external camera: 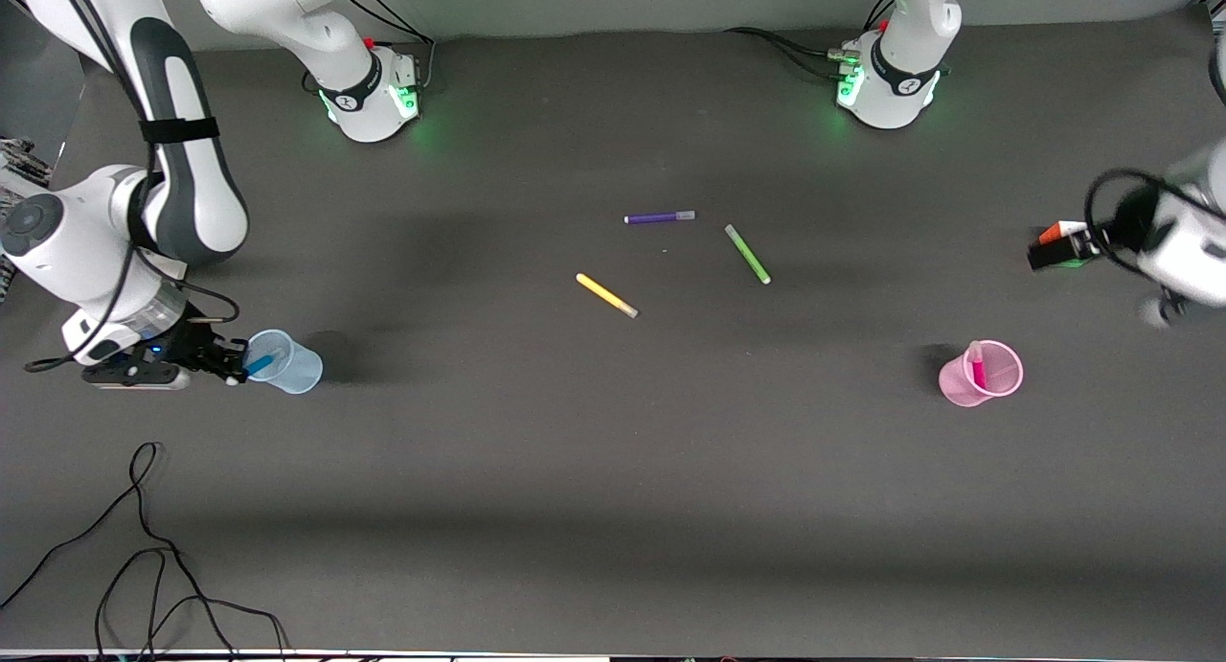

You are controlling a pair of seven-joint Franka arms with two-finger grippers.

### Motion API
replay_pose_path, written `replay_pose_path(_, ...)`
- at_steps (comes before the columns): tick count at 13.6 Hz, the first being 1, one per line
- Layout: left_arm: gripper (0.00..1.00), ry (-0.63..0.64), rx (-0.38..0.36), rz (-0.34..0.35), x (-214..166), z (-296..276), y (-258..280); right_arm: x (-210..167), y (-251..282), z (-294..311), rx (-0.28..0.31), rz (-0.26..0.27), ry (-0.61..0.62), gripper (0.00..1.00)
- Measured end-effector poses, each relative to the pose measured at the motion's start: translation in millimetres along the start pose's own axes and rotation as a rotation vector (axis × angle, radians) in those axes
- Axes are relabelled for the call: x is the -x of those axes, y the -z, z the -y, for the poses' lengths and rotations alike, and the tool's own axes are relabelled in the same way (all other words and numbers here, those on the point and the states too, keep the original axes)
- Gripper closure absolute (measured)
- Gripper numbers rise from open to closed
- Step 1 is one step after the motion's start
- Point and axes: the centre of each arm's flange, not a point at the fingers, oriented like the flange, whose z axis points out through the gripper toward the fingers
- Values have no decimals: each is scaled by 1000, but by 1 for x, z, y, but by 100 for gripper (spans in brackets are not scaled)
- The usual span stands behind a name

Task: Place pink and blue markers in matching cups
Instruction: 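Lower the blue marker into the clear cup and open the right gripper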

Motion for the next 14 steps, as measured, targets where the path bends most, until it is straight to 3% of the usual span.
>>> replay_pose_path(3, 0, -77, -9, -58, 32, 10, -7, 0, -2, 7, -1, 4, 12, 45)
replay_pose_path(7, 0, -105, -4, -92, 33, 15, 4, 1, -4, 7, 0, 14, 12, 3)
replay_pose_path(14, 0, -103, 13, -112, 36, 19, 32, -27, 40, 25, -82, 189, 45, 0)
